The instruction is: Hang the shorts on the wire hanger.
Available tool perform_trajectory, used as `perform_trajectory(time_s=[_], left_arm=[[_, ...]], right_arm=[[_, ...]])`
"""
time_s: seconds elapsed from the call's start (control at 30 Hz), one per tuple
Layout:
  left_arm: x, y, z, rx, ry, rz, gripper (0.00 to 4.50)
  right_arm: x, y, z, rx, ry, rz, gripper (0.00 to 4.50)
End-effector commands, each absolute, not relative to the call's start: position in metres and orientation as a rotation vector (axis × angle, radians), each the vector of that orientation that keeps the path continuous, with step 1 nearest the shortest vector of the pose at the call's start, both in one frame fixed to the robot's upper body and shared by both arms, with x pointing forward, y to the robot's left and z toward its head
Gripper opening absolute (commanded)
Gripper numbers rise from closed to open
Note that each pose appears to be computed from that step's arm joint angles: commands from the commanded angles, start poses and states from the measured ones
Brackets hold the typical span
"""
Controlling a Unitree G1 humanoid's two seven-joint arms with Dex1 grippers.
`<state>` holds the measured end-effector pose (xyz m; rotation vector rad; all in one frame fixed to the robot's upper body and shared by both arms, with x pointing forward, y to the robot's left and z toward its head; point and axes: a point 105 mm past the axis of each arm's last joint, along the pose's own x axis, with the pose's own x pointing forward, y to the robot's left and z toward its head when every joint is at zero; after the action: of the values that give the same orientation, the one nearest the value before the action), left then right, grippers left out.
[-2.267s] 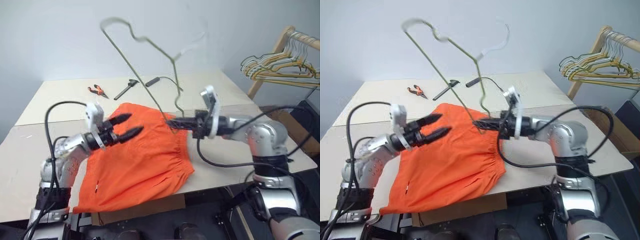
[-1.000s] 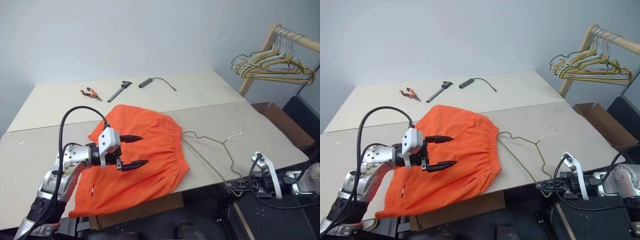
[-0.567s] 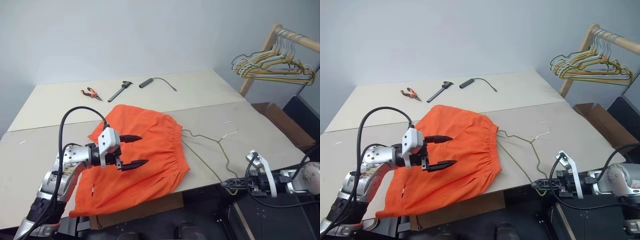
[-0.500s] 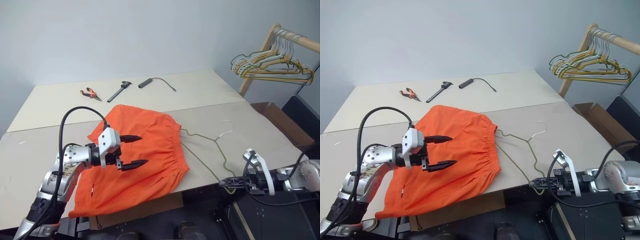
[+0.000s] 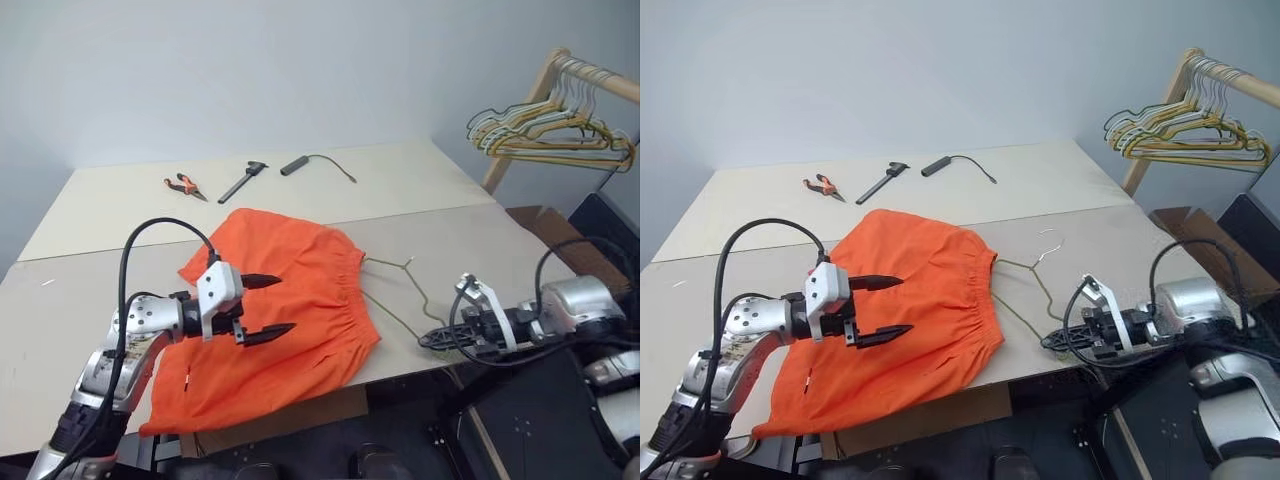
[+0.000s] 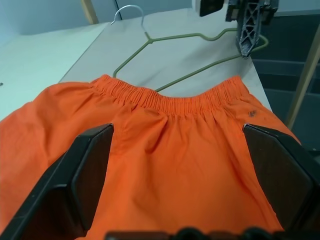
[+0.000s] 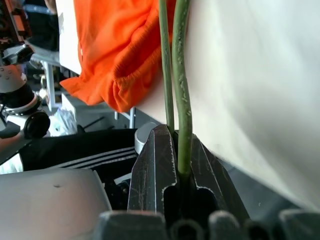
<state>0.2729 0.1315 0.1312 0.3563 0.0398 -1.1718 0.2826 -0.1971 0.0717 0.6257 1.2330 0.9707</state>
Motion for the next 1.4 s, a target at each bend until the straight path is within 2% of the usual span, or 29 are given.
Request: perform_trajectory(time_s=[0.03,0.17,0.33,0.47,0.63,0.83,1.1,1.23,1.4], left_arm=[[0.273,0.128,0.139,0.382,0.004,-1.168,4.49],[0.273,0.127,0.137,0.400,0.007,-1.166,4.49],[0.274,0.126,0.138,0.392,-0.007,-1.149,4.49],[0.273,0.126,0.136,0.385,-0.002,-1.148,4.49],[0.275,0.123,0.135,0.395,-0.004,-1.169,4.49],[0.290,0.123,0.147,0.422,-0.049,-1.143,4.49],[0.330,0.129,0.189,0.547,-0.178,-1.046,4.49],[0.348,0.138,0.225,0.609,-0.253,-1.035,4.49],[0.363,0.146,0.262,0.648,-0.310,-1.062,4.49]], right_arm=[[0.292,-0.193,0.078,0.602,1.213,1.017,0.00],[0.307,-0.191,0.071,0.590,1.193,0.968,0.00],[0.327,-0.202,0.078,0.641,1.069,0.871,0.00],[0.332,-0.200,0.082,0.669,1.008,0.864,0.00],[0.329,-0.190,0.084,0.532,0.973,0.886,0.00],[0.333,-0.177,0.098,0.339,0.858,0.886,0.00],[0.342,-0.169,0.135,-0.055,0.657,0.932,0.00],[0.344,-0.158,0.147,-0.269,0.571,0.982,0.00],[0.347,-0.144,0.155,-0.418,0.518,1.023,0.00]])
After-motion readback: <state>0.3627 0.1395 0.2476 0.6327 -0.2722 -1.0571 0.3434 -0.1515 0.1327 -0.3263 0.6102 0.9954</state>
